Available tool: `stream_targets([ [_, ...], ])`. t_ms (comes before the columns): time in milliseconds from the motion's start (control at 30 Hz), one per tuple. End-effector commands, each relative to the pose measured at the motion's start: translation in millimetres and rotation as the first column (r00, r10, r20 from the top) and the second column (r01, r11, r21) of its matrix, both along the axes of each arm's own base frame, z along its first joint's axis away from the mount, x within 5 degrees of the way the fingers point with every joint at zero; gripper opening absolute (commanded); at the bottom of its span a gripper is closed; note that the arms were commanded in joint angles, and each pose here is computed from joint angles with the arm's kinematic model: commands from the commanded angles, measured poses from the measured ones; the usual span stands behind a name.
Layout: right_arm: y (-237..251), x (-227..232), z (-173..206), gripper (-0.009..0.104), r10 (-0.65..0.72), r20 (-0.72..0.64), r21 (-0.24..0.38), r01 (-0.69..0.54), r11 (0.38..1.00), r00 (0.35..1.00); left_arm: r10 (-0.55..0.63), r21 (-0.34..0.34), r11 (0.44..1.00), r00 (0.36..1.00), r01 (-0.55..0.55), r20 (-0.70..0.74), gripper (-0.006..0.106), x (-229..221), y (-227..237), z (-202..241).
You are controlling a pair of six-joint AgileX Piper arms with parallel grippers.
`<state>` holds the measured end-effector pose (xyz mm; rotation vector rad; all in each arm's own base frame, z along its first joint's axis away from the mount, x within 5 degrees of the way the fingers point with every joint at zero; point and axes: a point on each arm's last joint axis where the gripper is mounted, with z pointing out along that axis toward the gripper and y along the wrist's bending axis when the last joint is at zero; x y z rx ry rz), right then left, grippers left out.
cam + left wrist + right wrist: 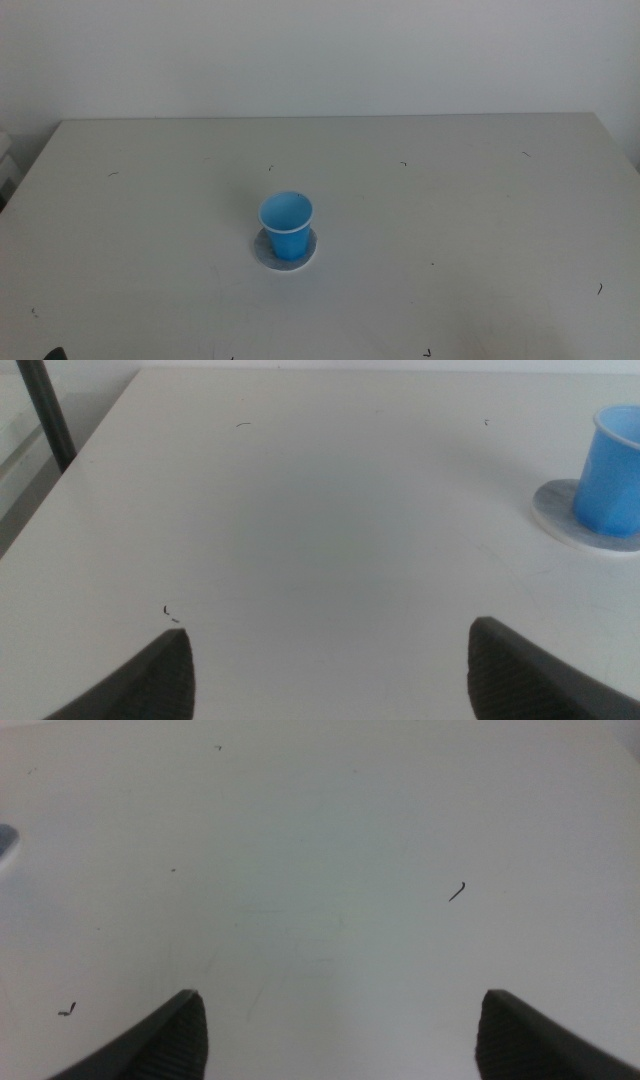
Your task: Place an empty cup on a cup mat.
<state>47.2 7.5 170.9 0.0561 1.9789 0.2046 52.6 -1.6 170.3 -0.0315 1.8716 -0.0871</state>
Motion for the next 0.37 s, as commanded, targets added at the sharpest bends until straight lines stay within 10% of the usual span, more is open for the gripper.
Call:
stream_targets([
  [0,-0.1,1.3,10.1,0.073,-0.007,0.112,0.014,0.006,1.0,0.994,0.0,-0.016,1.0,0.996,0.001,0.085,0.105,0.8,-0.4,8.6],
  [333,0.0,1.8,5.6,0.073,-0.008,0.101,0.017,0.006,1.0,0.995,0.0,-0.016,1.0,0.996,0.001,0.085,0.105,0.8,-0.4,8.6],
])
